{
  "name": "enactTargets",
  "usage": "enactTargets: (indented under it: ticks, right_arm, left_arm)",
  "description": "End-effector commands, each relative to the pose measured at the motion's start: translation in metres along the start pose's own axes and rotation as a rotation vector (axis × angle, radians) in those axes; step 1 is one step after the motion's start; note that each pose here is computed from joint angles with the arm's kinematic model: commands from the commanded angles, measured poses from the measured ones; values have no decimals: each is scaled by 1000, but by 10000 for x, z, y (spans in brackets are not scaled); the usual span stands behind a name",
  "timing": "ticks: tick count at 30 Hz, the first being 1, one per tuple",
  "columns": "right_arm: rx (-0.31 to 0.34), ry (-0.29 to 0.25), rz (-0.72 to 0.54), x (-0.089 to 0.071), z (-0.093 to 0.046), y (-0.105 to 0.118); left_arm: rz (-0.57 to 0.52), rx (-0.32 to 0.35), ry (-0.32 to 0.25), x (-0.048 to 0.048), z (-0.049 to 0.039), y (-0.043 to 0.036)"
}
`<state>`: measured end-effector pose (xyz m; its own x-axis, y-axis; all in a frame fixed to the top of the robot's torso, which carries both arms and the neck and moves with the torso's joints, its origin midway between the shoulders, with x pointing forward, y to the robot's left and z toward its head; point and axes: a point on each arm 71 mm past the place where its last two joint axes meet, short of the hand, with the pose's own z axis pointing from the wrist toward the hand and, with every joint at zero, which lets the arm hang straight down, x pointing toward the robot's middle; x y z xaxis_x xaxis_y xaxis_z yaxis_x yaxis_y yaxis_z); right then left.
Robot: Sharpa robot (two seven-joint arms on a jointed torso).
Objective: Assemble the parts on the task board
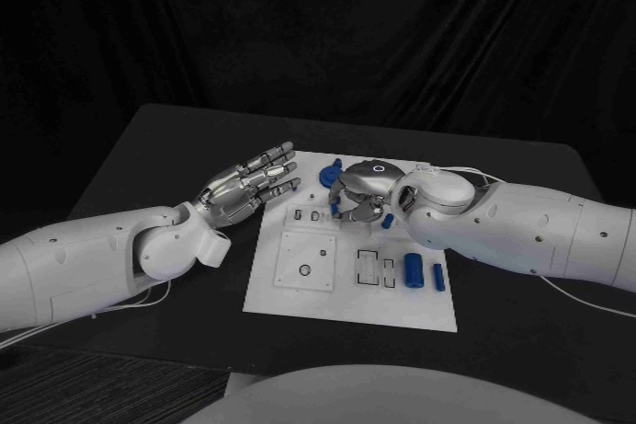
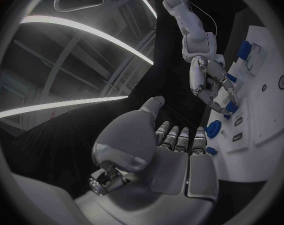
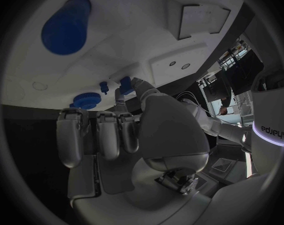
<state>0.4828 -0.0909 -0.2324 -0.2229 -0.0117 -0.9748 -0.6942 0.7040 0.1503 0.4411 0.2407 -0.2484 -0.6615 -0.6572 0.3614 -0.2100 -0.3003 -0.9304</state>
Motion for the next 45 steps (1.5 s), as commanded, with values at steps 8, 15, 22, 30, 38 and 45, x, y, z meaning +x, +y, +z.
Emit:
enactTargets:
  ticks: [8, 15, 22, 30, 38, 45]
  right_arm:
    - [20, 30, -5, 36, 0, -14]
    - [21, 34, -5, 41, 4, -11]
    - [21, 34, -5, 42, 6, -10]
    - [17, 15, -4, 29, -8, -29]
    - [-9, -76, -3, -58, -83, -57]
    - [-20, -232, -23, -414, -287, -118]
  left_arm:
    - [-10, 10, 15, 19, 9, -2]
    - [-10, 10, 15, 20, 11, -1]
    - [-10, 9, 15, 18, 10, -1]
    - [-9, 10, 13, 16, 6, -3]
    - [-3, 12, 1, 5, -16, -13]
    - [19, 22, -36, 4, -78, -49]
